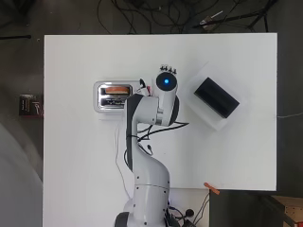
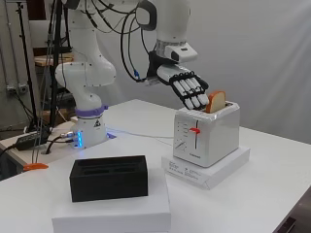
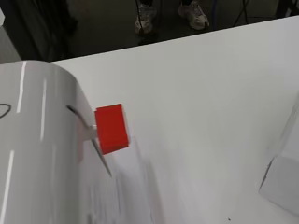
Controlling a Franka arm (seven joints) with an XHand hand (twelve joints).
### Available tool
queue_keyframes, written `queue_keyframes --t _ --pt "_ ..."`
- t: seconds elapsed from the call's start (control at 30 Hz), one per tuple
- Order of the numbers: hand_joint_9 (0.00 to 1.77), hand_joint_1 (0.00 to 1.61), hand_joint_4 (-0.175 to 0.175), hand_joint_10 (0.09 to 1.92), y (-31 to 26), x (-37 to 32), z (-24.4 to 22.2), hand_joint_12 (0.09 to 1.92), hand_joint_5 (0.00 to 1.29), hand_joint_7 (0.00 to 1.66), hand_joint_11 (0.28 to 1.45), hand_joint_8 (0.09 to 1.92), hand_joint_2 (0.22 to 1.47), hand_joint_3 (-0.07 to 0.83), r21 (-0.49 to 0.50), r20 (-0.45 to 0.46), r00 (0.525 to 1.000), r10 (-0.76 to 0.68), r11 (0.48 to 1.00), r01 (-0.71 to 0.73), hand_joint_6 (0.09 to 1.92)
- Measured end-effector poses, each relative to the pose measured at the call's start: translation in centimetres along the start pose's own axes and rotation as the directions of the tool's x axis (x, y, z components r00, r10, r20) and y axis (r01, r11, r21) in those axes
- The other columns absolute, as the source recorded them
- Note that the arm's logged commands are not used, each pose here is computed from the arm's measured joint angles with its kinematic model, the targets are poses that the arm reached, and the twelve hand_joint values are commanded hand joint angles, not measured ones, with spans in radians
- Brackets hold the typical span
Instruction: Teleoperate dual arm-hand system to toast a bread
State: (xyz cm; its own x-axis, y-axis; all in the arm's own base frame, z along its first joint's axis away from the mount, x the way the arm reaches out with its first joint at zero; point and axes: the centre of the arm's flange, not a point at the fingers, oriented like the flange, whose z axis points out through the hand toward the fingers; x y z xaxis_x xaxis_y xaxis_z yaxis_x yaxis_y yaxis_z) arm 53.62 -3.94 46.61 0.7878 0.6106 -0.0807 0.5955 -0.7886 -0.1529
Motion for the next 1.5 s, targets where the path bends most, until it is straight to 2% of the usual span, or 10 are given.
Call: queue_keyframes --t 0.07,0.1,0.13,0.17,0.2,0.3,0.47,0.87,1.13,1.5 --pt "0.48 0.00 0.021 0.09 1.3 -1.3 0.7 0.09 0.36 0.35 0.44 0.09 1.03 -0.001 0.000 -0.006 0.999 0.048 0.999 -0.048 0.09" --pt "0.73 0.00 -0.002 0.09 1.9 -2.0 1.2 0.09 0.35 0.52 0.55 0.09 1.03 0.000 -0.002 -0.011 0.998 0.062 0.998 -0.062 0.09" --pt "0.91 0.01 -0.034 0.64 2.5 -2.6 1.8 0.47 0.35 0.74 0.65 0.34 1.04 0.003 -0.008 -0.017 0.998 0.068 0.998 -0.068 0.09" --pt "1.02 0.02 -0.057 1.16 2.9 -3.0 2.4 0.95 0.35 0.85 0.68 0.83 1.04 0.003 -0.019 -0.025 0.997 0.070 0.997 -0.070 0.09" --pt "1.08 0.01 -0.071 1.50 3.3 -3.3 3.2 1.30 0.34 0.88 0.69 1.21 1.04 0.002 -0.031 -0.034 0.997 0.068 0.997 -0.070 0.09" --pt "1.16 0.01 -0.083 1.86 3.5 -3.5 5.0 1.75 0.32 0.90 0.74 1.66 1.03 0.001 -0.050 -0.033 0.998 0.052 0.997 -0.054 0.09" --pt "1.34 0.01 -0.078 1.92 2.7 -1.9 5.8 1.91 0.32 1.04 0.94 1.91 1.03 -0.001 -0.045 -0.031 0.999 0.011 0.999 -0.013 0.09" --pt "1.61 0.04 -0.080 1.92 2.3 -0.7 8.1 1.92 0.37 1.36 1.21 1.92 1.06 0.004 0.064 -0.024 0.998 -0.057 0.996 0.058 0.09" --pt "1.63 0.12 -0.044 1.92 3.6 -1.4 9.3 1.92 0.43 1.41 1.24 1.92 1.11 0.010 0.098 -0.016 1.000 -0.009 0.995 0.011 0.09" --pt "1.64 0.15 -0.083 1.92 3.0 0.4 12.9 1.92 0.31 1.36 1.27 1.92 1.12 0.000 0.129 0.045 0.999 -0.028 0.991 0.022 0.09"
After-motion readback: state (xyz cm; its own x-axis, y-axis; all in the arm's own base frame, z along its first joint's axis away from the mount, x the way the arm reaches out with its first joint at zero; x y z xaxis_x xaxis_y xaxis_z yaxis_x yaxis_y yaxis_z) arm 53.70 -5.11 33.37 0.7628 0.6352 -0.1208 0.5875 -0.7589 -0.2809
